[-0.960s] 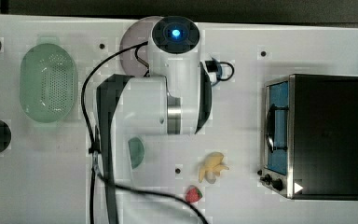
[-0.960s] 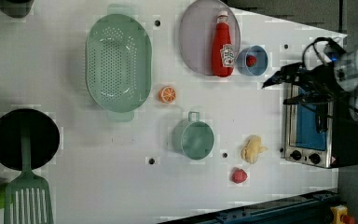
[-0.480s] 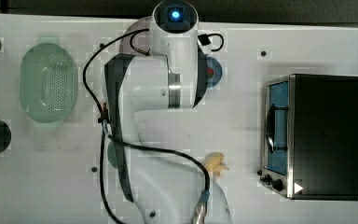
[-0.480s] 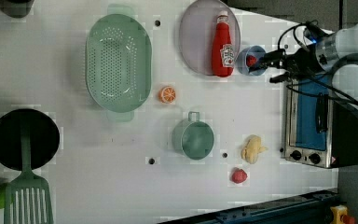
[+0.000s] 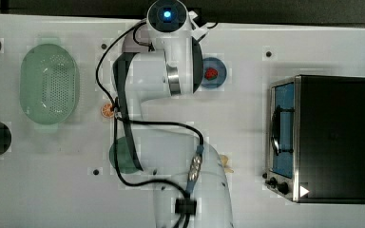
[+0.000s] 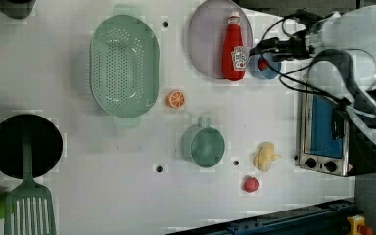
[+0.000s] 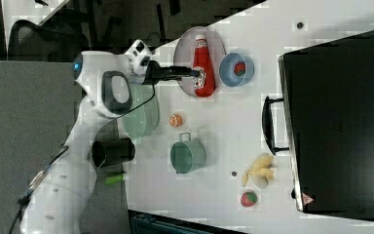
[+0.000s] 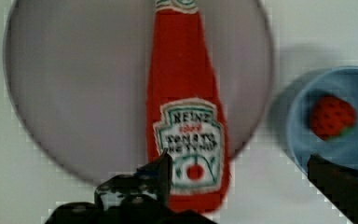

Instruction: Pick ketchup from plate and place it on table.

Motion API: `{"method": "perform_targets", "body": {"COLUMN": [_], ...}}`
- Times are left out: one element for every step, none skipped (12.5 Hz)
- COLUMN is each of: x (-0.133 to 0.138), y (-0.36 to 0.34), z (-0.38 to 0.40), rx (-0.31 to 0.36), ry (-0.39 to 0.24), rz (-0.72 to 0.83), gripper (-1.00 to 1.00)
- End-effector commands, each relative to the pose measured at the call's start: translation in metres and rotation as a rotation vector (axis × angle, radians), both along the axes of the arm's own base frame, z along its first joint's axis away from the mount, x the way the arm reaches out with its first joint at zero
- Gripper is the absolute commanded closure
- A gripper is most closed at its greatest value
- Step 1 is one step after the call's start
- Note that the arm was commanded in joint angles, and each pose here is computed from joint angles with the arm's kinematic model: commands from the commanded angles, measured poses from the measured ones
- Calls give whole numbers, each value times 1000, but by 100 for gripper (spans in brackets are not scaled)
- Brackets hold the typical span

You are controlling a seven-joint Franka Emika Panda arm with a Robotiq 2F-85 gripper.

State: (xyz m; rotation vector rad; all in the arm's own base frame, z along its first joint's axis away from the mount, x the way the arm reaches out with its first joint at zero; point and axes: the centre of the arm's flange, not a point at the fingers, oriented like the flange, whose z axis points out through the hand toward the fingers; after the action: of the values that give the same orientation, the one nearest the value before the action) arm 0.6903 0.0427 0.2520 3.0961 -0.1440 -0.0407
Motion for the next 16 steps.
{"method": "perform_targets", "body": {"x": [14, 15, 17, 20, 22, 23, 23, 24, 25, 26, 26, 26, 26, 27, 28, 28], "y": [19, 20, 21, 21, 22, 22, 22, 23, 22, 22, 22, 23, 23, 24, 24, 23], "z": [-17, -31, -43, -51, -59, -67, -75, -81, -86, -89, -93, -95, -96, -95, -93, -93], "rx": [21, 27, 32, 37, 35, 32, 28, 31, 33, 34, 35, 36, 37, 38, 38, 38], "ry": [-51, -52, -58, -72, -72, -65, -60, -61, -64, -66, -66, -69, -70, -75, -80, -82], "rz": [80, 80, 80, 80, 83, 87, 92, 92, 90, 89, 89, 89, 89, 90, 88, 87], "gripper": [-100, -100, -100, -100, -100, -100, -100, -100, -100, -100, -100, -100, -92, -68, -42, -19]}}
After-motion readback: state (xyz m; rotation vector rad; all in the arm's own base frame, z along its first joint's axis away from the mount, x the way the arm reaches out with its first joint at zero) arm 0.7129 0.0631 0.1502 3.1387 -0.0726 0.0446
